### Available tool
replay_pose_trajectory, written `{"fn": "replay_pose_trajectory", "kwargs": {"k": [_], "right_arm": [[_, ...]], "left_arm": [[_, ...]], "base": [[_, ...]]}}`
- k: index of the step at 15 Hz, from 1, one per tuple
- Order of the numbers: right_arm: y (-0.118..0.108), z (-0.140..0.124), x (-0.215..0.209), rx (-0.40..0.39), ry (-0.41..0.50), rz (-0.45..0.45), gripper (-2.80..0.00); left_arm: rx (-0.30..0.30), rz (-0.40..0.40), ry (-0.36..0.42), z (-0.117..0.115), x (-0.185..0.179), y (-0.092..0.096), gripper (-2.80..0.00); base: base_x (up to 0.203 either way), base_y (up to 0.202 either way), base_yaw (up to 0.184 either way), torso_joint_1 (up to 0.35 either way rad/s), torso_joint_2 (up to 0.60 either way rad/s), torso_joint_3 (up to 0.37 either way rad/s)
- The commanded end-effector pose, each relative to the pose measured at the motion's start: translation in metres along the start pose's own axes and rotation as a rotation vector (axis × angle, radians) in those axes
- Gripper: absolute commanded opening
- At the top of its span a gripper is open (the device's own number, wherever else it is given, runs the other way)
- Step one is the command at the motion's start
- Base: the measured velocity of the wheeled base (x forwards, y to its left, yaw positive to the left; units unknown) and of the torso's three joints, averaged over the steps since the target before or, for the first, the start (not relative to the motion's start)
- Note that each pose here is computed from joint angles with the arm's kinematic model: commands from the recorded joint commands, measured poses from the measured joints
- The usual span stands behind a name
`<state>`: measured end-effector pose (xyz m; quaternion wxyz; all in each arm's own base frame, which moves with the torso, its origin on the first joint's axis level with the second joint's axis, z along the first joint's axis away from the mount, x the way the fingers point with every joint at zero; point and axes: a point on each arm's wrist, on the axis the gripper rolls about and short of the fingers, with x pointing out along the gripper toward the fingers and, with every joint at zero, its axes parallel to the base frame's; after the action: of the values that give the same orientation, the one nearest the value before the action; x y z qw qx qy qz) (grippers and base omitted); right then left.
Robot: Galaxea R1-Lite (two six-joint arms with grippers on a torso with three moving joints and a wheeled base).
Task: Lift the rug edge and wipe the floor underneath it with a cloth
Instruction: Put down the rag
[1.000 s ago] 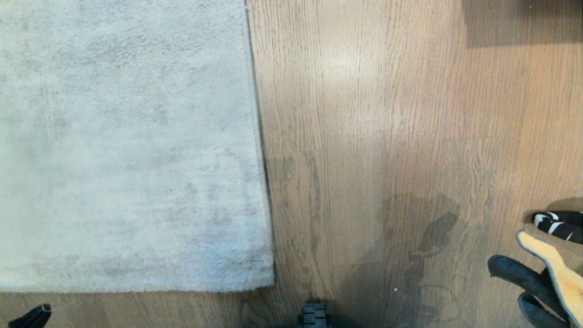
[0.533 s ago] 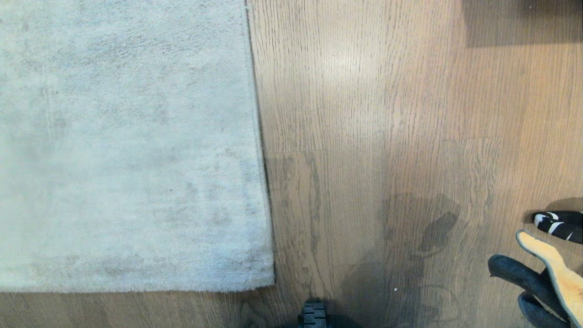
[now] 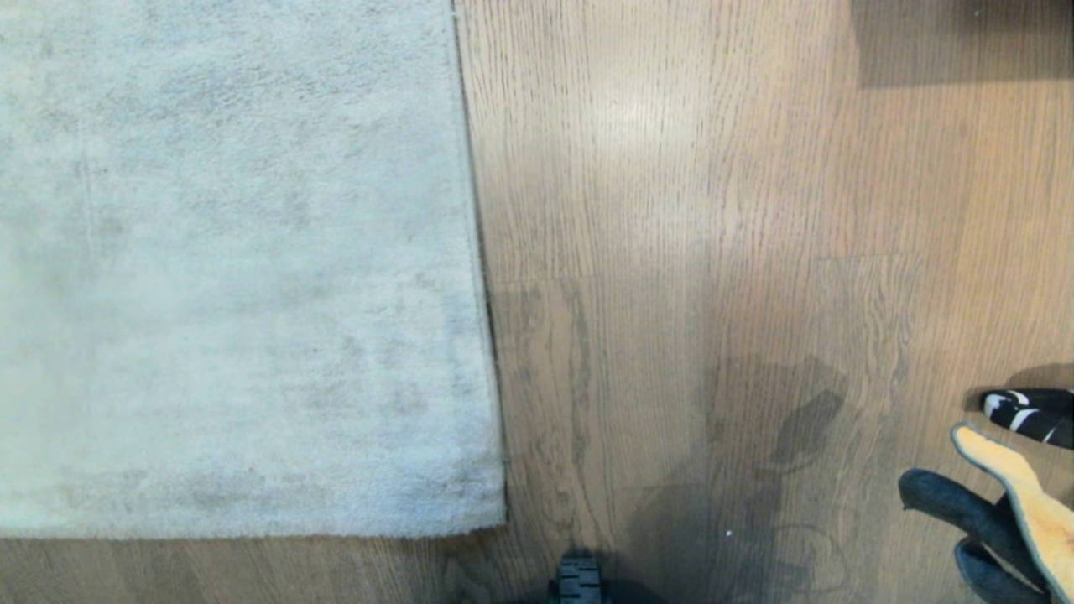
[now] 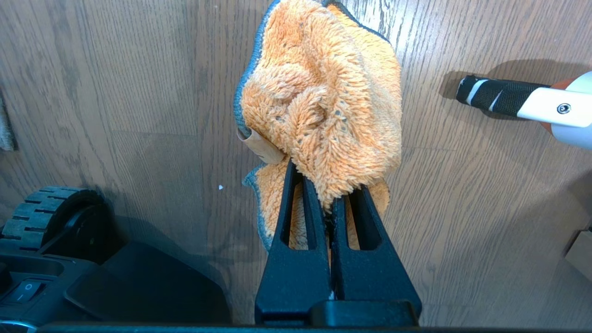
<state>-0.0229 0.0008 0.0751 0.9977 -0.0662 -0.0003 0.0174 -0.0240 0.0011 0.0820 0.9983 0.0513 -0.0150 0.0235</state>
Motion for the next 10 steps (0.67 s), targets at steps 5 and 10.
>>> {"fn": "replay_pose_trajectory", "kwargs": {"k": [5,10], "right_arm": [[0.0,0.0,0.0001,-0.001,0.001,0.001,-2.8],[0.0,0.0,0.0001,-0.001,0.001,0.001,-2.8]], "left_arm": [[0.003,-0.01,-0.001,-0.0014,0.0002,-0.0003,-2.8],[0.004,-0.053,0.002,-0.0031,0.0007,-0.0015,-2.8]], "base": [[0.0,0.0,0.0,0.0,0.0,0.0],[0.0,0.0,0.0,0.0,0.0,0.0]]}}
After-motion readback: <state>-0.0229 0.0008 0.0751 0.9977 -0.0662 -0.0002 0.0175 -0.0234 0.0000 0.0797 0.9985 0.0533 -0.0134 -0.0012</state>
